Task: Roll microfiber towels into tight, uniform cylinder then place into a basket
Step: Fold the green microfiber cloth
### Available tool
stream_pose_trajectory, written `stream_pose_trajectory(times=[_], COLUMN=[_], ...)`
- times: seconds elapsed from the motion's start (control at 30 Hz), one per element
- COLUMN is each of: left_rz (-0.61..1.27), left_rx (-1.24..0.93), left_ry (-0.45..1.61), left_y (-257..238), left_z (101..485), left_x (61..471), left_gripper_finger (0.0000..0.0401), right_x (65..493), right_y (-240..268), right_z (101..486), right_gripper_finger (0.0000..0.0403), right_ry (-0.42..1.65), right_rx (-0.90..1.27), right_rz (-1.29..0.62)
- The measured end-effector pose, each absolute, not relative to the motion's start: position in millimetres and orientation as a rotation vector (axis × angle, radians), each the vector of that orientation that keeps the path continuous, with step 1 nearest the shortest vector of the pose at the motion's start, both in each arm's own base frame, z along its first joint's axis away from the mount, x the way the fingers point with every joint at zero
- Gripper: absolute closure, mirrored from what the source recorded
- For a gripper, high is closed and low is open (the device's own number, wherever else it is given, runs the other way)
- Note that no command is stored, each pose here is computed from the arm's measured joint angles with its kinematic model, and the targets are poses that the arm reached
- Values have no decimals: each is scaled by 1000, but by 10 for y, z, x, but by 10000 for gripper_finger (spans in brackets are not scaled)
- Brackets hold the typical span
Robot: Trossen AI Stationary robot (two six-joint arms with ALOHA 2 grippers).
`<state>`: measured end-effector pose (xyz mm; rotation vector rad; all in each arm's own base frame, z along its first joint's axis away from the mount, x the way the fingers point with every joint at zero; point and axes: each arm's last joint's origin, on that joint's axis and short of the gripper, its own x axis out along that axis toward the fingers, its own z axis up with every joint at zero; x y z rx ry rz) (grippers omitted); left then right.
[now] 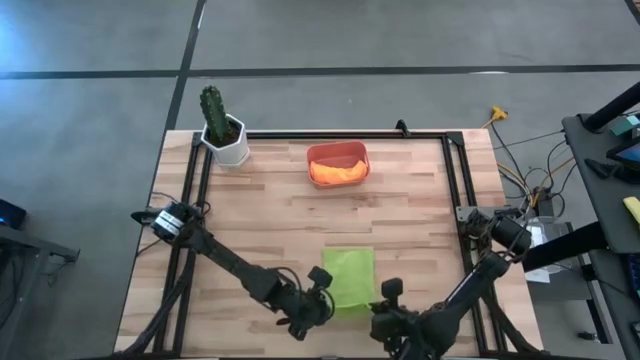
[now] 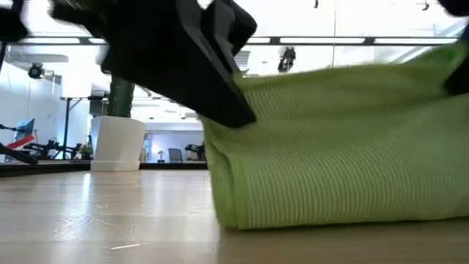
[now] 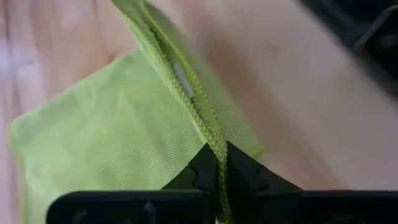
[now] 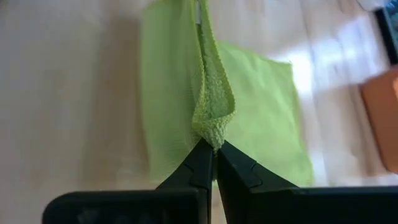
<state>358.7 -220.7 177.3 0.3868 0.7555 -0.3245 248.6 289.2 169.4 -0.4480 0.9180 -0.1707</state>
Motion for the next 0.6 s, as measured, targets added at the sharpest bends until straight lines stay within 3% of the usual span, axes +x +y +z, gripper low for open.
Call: stream_pose_trajectory(times=[0.6], left_rz=[-201], left_rx=[523], left_ry=[799], left_y=[-1623], left_z=[1824], left_x=[3817], left_gripper_finger=[399], right_x=[2434], right_y=[2417], right_z=[1519], right_gripper_finger=[392], right_ry=[1030], right_rx=[-647], right_rz=[-403])
